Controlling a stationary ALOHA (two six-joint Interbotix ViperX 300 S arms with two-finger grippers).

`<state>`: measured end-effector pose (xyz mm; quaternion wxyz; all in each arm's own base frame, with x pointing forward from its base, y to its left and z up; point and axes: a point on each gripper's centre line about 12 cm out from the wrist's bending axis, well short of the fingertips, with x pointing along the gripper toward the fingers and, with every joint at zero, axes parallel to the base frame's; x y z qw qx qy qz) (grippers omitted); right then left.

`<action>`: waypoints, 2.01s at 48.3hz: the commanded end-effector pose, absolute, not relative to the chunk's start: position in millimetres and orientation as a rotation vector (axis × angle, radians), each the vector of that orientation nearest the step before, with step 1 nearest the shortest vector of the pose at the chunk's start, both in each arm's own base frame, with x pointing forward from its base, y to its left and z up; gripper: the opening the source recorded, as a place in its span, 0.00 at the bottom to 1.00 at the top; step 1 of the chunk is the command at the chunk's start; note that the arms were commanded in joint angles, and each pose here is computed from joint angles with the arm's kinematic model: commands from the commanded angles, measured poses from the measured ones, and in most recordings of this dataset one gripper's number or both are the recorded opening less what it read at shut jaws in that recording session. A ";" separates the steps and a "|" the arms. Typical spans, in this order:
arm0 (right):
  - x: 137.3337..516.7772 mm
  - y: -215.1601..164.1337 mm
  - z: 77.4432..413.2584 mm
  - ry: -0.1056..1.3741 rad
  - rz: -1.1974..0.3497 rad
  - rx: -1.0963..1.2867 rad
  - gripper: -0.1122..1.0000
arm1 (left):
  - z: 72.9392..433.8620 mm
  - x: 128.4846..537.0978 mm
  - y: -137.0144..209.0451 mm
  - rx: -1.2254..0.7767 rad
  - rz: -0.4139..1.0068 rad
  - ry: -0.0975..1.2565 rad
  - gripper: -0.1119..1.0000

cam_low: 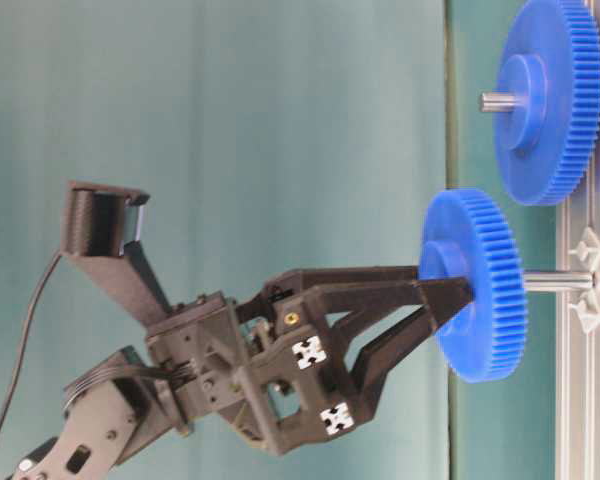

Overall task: Find the location of the shaft and insert the small gear.
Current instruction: 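Carry the held gear with the left gripper over the empty shaft, then align the gear's bore above the shaft beside the large gear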

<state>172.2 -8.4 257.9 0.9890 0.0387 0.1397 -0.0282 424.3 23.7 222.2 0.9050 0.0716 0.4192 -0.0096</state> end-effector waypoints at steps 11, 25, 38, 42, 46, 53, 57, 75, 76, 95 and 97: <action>171.4 -9.8 256.3 0.313 -0.067 0.089 0.44 | 224.3 432.0 34.3 0.147 0.002 0.850 0.68; 169.0 -10.7 257.0 0.307 -0.073 0.090 0.44 | 219.5 431.8 46.4 0.166 0.012 0.864 0.68; 167.6 -11.6 258.2 0.301 -0.079 0.090 0.44 | 214.2 430.4 54.2 0.175 0.019 0.879 0.68; 167.6 -11.6 258.2 0.301 -0.079 0.090 0.44 | 211.4 430.8 54.3 0.170 0.020 0.886 0.68; 167.6 -11.6 258.2 0.301 -0.079 0.090 0.44 | 210.5 430.7 53.6 0.168 0.019 0.890 0.68; 167.6 -11.6 258.4 0.299 -0.079 0.090 0.44 | 210.7 428.9 53.4 0.161 0.021 0.898 0.68; 167.6 -11.6 258.4 0.299 -0.079 0.090 0.44 | 209.5 427.1 53.2 0.157 0.021 0.910 0.68; 167.7 -11.6 258.5 0.298 -0.079 0.090 0.44 | 212.7 424.6 51.0 0.119 0.036 0.918 0.68; 167.7 -11.6 258.5 0.298 -0.079 0.090 0.44 | 212.6 424.5 51.0 0.119 0.036 0.919 0.68; 167.5 -11.6 257.3 0.300 -0.083 0.116 0.44 | 221.2 428.4 43.4 0.123 0.024 0.894 0.81; 167.4 -11.9 256.6 0.301 -0.086 0.124 0.44 | 224.8 428.9 43.5 0.124 0.025 0.884 0.80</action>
